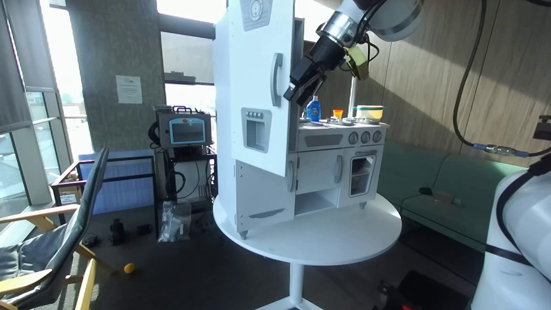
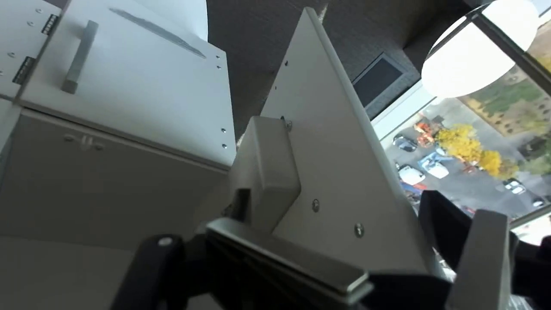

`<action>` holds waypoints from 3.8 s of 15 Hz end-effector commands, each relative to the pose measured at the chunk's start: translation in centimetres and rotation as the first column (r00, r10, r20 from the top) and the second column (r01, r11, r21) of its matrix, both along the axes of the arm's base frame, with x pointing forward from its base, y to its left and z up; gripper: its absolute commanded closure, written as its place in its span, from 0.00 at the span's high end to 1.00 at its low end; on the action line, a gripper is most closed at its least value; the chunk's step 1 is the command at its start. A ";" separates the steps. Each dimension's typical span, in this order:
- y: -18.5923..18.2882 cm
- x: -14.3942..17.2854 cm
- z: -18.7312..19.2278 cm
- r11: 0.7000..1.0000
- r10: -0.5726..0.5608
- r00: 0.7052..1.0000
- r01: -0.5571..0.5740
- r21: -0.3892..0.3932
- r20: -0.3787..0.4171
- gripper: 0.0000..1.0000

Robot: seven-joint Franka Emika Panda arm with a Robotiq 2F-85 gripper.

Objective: Open the top, bottom and middle cabinet doors

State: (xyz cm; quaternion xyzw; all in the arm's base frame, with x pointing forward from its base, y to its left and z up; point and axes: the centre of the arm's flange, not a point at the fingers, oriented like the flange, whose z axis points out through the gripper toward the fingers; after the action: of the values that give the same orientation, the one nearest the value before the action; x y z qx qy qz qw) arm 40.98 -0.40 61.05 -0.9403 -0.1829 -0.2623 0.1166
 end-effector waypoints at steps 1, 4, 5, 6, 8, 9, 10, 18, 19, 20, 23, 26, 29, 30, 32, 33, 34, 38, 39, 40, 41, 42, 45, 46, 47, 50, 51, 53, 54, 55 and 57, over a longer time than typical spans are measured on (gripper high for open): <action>0.9 -0.3 1.3 0.984 0.173 0.985 -0.173 -0.026 -0.001 1.00; 0.8 -1.6 1.3 0.970 0.240 0.955 -0.241 0.019 -0.174 1.00; 0.9 -2.2 1.1 0.968 0.252 0.943 -0.248 0.048 -0.219 1.00; 1.0 -2.4 1.0 0.973 0.232 0.944 -0.227 0.046 -0.235 1.00; 0.6 -2.1 0.9 0.992 0.127 0.963 -0.128 0.010 -0.236 1.00; 0.3 -2.1 1.0 0.997 0.072 0.969 -0.075 -0.002 -0.238 1.00; 0.1 -2.0 0.9 1.000 0.002 0.972 -0.004 -0.006 -0.235 1.00; -4.3 9.0 -11.3 0.927 -0.351 0.935 0.340 -0.157 -0.046 1.00; -5.2 9.2 -12.4 0.907 -0.392 0.920 0.381 -0.180 -0.026 1.00; -6.1 9.5 -13.2 0.886 -0.427 0.904 0.417 -0.200 -0.008 1.00; -8.6 9.5 -15.4 0.841 -0.491 0.871 0.473 -0.261 -0.002 1.00; -9.6 9.3 -16.0 0.826 -0.496 0.868 0.470 -0.311 -0.003 1.00; -10.1 9.3 -16.6 0.836 -0.487 0.872 0.455 -0.307 -0.034 1.00; -10.1 9.3 -16.6 0.836 -0.487 0.873 0.455 -0.307 -0.034 1.00; -10.6 9.7 -16.1 0.900 -0.370 0.927 0.340 -0.274 -0.064 1.00; -10.9 10.1 -16.7 0.917 -0.326 0.944 0.301 -0.262 -0.057 1.00; -11.0 10.3 -17.2 0.930 -0.296 0.953 0.272 -0.248 -0.062 1.00; -11.6 11.7 -19.9 0.933 -0.264 0.962 0.236 -0.272 -0.070 1.00; -11.9 12.1 -20.8 0.929 -0.278 0.958 0.250 -0.272 -0.071 1.00; -12.1 12.3 -21.8 0.930 -0.282 0.957 0.255 -0.264 -0.072 1.00; -12.4 12.6 -22.7 0.926 -0.295 0.953 0.267 -0.268 -0.070 1.00; -12.5 12.9 -23.7 0.920 -0.311 0.949 0.285 -0.270 -0.059 1.00; -12.4 13.4 -25.9 0.920 -0.304 0.952 0.282 -0.272 -0.041 1.00; -12.3 13.7 -26.3 0.920 -0.302 0.953 0.283 -0.272 -0.031 1.00; -12.1 13.9 -26.5 0.923 -0.294 0.956 0.277 -0.267 -0.025 1.00; -10.9 14.7 -26.3 0.940 -0.244 0.969 0.229 -0.252 -0.027 1.00; -10.4 15.0 -25.8 0.943 -0.228 0.973 0.217 -0.253 -0.015 1.00; -9.6 15.6 -25.1 0.949 -0.203 0.979 0.198 -0.247 0.006 1.00; -9.2 15.9 -24.8 0.951 -0.193 0.981 0.189 -0.246 0.010 1.00; -8.9 16.0 -24.6 0.954 -0.180 0.984 0.175 -0.244 0.005 1.00; -8.4 15.9 -24.3 0.961 -0.157 0.988 0.150 -0.234 -0.010 1.00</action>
State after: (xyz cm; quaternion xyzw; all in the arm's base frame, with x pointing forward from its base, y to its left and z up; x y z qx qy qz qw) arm 56.20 -9.02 35.88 -0.9663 -0.1177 -0.2276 -0.0244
